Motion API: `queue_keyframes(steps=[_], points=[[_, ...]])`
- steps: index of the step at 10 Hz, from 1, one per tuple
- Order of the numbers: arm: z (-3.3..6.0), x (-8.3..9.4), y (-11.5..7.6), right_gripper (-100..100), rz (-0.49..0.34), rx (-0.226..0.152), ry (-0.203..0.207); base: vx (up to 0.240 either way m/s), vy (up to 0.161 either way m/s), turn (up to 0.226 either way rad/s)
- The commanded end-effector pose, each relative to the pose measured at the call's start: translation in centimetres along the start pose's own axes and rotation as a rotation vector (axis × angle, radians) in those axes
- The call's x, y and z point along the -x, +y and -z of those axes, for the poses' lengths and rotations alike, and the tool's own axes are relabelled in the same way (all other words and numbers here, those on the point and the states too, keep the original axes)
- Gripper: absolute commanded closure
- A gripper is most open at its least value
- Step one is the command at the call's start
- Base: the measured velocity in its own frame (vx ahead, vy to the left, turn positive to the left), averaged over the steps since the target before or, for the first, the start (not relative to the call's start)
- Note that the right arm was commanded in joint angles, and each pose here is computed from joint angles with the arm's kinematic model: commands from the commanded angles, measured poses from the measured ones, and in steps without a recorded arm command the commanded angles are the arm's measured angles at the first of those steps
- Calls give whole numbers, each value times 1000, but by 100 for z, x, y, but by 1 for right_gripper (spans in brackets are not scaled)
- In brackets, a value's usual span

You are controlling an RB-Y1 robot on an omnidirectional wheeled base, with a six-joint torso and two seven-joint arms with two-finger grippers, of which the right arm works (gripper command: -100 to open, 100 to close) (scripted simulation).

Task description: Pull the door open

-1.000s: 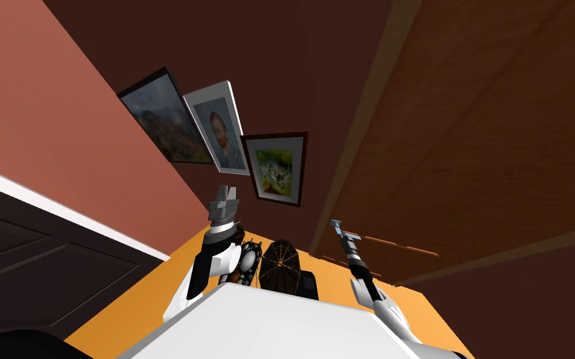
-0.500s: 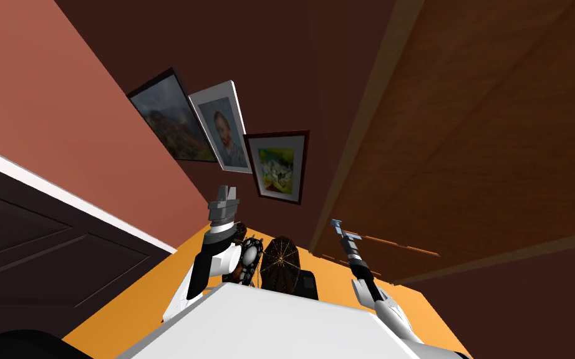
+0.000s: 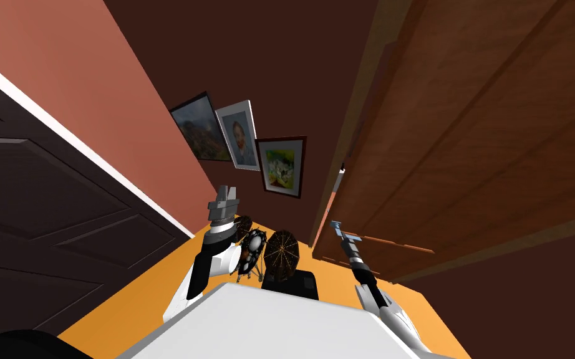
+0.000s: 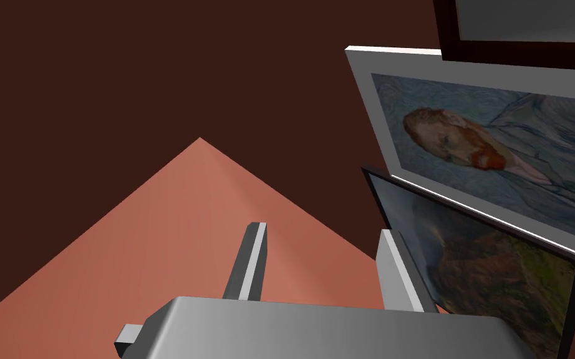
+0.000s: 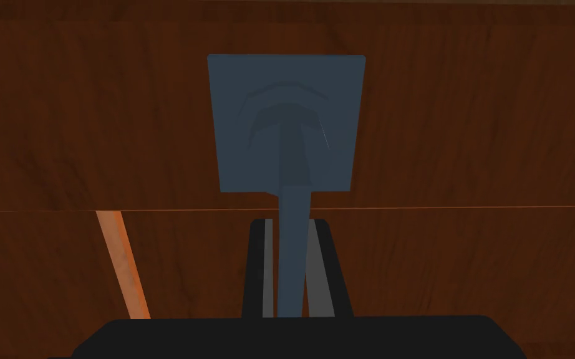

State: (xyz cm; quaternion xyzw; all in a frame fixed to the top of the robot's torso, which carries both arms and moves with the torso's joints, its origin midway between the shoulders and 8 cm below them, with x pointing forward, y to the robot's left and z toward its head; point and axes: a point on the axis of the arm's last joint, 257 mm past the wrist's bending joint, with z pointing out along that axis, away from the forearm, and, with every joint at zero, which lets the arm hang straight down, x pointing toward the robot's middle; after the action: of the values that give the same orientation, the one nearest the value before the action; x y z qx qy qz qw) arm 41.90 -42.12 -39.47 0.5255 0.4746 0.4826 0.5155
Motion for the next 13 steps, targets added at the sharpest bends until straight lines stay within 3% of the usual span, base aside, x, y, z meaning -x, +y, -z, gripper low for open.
queue_keyframes(steps=[1, 4, 7, 11, 12, 13], points=[[25, -11, 17, 100, -1, 4, 20, -207, -65, 127], [37, -29, 16, 100, -1, 3, 35, -181, -55, 79], [262, 13, 5, 100, 1, 2, 86, -222, -55, 142], [490, 58, 16, 100, -1, 0, 141, -218, -75, 131], [440, 44, -1, 100, 0, -3, 131, -94, -13, 10], [566, 84, -13, 100, 0, -5, 141, -147, -70, 225]])
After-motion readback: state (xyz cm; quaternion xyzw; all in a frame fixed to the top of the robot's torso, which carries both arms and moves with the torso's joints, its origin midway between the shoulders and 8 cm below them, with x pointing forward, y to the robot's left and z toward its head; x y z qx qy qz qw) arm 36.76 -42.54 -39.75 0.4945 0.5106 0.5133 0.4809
